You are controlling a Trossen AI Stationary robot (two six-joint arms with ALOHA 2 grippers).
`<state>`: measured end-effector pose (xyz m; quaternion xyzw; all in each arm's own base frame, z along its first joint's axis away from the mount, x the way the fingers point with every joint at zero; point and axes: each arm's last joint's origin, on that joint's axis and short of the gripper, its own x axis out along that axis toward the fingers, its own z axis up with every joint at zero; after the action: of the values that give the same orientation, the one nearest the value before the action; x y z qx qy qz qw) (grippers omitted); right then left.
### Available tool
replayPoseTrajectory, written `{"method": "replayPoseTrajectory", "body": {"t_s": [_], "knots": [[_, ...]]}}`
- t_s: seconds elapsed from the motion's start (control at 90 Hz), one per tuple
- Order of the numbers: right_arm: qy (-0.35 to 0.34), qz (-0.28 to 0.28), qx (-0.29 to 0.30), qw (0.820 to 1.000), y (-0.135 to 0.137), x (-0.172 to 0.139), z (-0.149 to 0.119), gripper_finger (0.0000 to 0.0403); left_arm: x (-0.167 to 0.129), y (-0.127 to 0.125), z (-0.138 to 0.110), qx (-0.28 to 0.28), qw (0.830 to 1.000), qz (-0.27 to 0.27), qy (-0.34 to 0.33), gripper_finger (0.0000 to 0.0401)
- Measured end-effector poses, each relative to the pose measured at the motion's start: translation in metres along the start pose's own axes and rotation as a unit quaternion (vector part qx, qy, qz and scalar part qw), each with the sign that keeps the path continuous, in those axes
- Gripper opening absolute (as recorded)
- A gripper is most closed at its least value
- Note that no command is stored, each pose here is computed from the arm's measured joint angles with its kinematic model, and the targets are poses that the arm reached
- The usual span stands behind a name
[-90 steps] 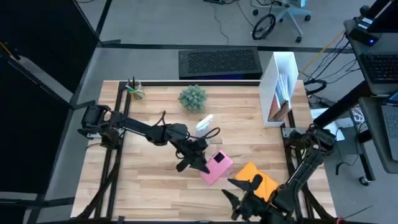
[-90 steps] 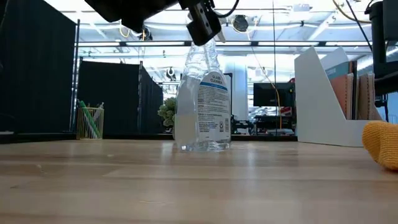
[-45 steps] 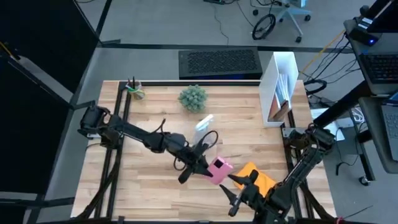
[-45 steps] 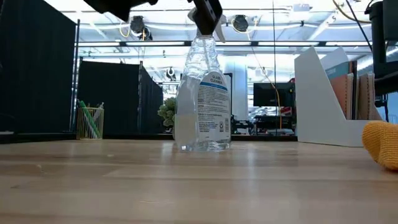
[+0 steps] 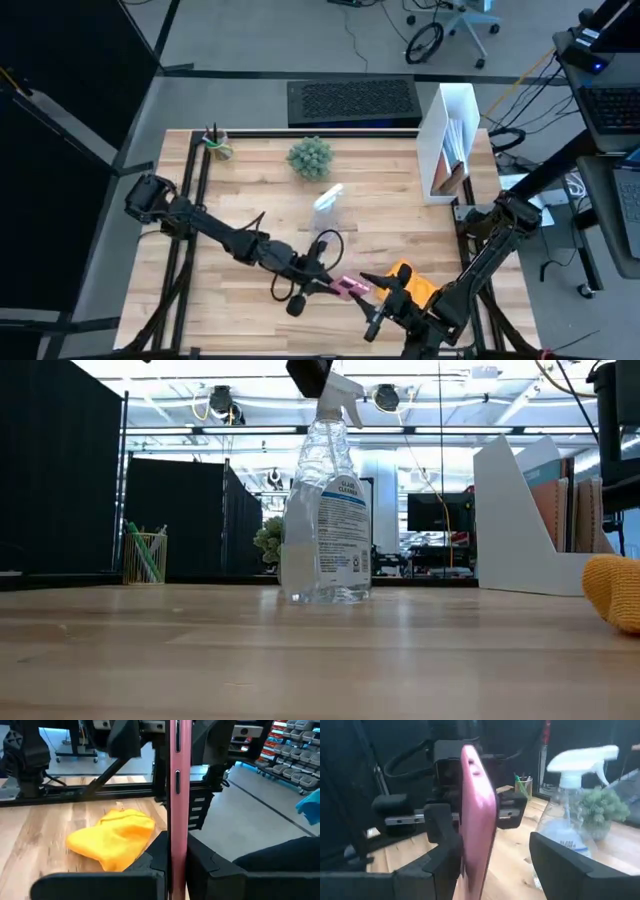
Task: Apply microfiber cloth
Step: Spray the back of the pink phone with the white spray bottle
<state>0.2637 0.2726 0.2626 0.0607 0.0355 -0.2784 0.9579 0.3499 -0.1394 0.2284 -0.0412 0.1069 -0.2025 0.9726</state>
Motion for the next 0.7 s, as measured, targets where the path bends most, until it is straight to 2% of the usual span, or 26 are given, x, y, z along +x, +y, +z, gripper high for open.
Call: {"method": "replayPoseTrajectory", "body": {"t_s": [0.2,0.478,0.567,0.7], "knots": [[0.015,0.070,-0.064,0.995,0.007,0.004,0.023,0.0210,0.000,0.000,0.001,0.001,1.000,-0.001,-0.007,0.0015],[0.005,0.075,-0.101,0.992,0.007,0.015,0.032,0.0205,0.000,-0.003,0.003,-0.001,1.000,-0.005,-0.016,0.0015],[0.002,0.089,-0.098,0.991,0.003,0.010,0.043,0.0184,0.000,-0.003,0.003,0.000,1.000,-0.006,-0.016,0.0015],[0.000,0.099,-0.089,0.991,-0.002,0.002,0.056,0.0129,0.000,-0.003,0.003,0.002,1.000,-0.007,-0.017,0.0015]]}}
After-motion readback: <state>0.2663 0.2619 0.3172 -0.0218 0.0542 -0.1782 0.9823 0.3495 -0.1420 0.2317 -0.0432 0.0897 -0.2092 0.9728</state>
